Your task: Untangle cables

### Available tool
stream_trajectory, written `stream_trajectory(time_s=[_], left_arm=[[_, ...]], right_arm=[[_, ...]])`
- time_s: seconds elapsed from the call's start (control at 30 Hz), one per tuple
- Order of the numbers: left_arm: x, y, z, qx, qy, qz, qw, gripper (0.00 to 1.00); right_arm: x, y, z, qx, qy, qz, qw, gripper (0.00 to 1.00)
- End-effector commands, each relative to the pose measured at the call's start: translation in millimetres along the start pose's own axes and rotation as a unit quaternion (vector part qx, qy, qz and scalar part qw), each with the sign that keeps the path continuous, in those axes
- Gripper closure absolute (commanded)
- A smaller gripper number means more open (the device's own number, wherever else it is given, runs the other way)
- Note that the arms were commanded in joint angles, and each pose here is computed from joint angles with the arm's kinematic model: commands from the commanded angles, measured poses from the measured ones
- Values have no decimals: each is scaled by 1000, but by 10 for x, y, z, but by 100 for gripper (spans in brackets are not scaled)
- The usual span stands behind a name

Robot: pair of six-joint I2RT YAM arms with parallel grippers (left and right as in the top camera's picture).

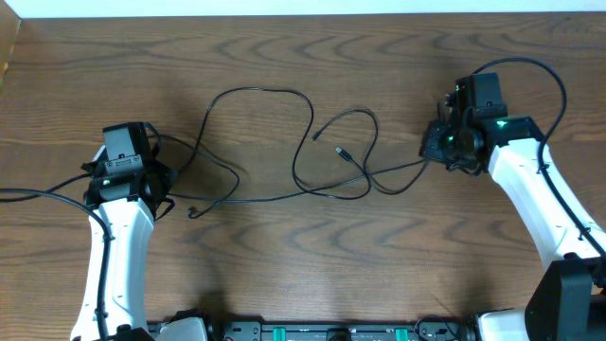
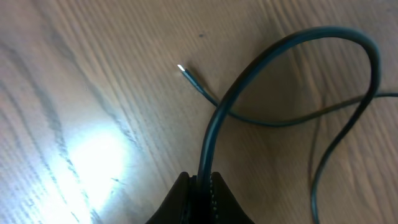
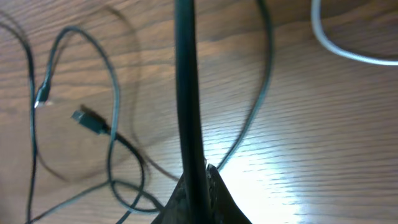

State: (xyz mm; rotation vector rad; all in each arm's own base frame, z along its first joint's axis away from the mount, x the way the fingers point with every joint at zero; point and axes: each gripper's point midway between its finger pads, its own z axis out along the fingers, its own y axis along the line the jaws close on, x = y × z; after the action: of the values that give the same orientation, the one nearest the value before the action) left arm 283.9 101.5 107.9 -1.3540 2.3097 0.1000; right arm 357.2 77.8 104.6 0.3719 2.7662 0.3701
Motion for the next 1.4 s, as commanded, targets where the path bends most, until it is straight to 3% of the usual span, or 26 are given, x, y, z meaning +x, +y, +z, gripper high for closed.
stream_trajectory(time_s=[0.0,0.5,0.83,0.87,0.93,1.07,1.23,1.37], left_arm=[[28,-36,11,15,10,10,1000,92],[38,-64,10,22,13,15,1000,92],[38,-64,10,22,13,15,1000,92],[38,-64,10,22,13,15,1000,92],[38,-64,10,22,13,15,1000,92],[38,-64,10,22,13,15,1000,92],[38,-64,10,22,13,15,1000,92],[38,-64,10,22,13,15,1000,92]], right_arm=[[44,166,-41,-24,2,-23,999,99],[449,561,208,-29,52,-134,989,99],[551,133,444,79,86,-142,983,97],[564,107,466,85,90,-142,982,87],[588,85,510,89,98,-140,981,47],[633,76,578,92,108,-127,982,16],[775,273,604,30,142,-120,982,8],[1151,709,453,-110,226,-129,959,1]])
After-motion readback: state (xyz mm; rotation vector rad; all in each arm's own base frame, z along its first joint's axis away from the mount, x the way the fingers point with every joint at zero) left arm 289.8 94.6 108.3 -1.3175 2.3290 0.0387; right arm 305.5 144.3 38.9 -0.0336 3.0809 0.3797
